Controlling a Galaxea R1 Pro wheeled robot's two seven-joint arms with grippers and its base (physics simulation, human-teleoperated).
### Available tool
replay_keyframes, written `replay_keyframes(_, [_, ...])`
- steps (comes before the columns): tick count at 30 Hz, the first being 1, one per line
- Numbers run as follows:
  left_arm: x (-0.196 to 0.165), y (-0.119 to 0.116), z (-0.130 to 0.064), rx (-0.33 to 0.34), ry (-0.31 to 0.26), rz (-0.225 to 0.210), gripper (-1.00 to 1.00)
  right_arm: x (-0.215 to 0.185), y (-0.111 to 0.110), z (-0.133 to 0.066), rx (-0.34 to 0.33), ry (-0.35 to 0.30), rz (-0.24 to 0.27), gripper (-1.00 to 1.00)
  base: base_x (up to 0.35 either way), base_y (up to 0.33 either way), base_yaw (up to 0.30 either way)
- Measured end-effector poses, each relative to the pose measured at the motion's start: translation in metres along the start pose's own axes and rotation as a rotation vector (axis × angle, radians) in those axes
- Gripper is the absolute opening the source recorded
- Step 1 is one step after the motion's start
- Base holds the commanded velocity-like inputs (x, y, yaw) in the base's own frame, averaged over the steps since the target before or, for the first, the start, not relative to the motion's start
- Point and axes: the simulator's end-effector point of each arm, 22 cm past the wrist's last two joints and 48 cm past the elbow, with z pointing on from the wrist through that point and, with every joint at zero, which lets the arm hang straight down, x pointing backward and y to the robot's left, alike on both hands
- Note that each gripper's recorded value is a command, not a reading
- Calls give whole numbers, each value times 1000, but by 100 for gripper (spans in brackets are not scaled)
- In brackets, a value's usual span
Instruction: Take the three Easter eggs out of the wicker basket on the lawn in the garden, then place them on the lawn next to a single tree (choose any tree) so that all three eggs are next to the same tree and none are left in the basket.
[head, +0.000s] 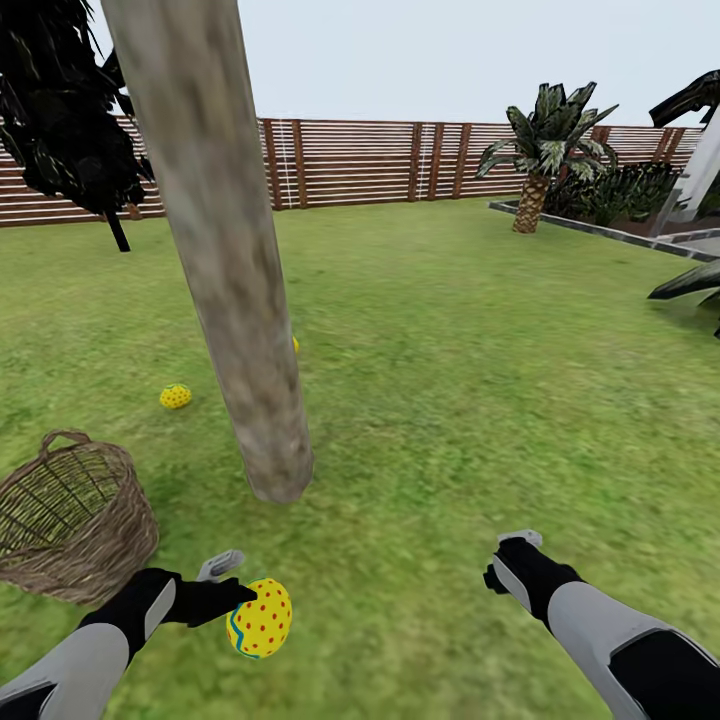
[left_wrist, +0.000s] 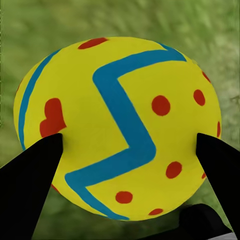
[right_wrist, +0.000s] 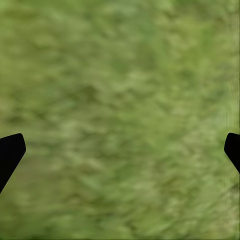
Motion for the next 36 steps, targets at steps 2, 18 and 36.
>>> replay_keyframes(2, [1,2,4,0,0,0,-100,2,1,4,0,0,0,100,0,0,0])
replay_keyframes(18, [14,19,33,1,0,0,-100,16,13,34,1,-1,-1,100,0,0,0])
replay_keyframes(36, [28,38,65,1,-1,1,-100,34,29,68,-2,-3,-2,100,0,0,0])
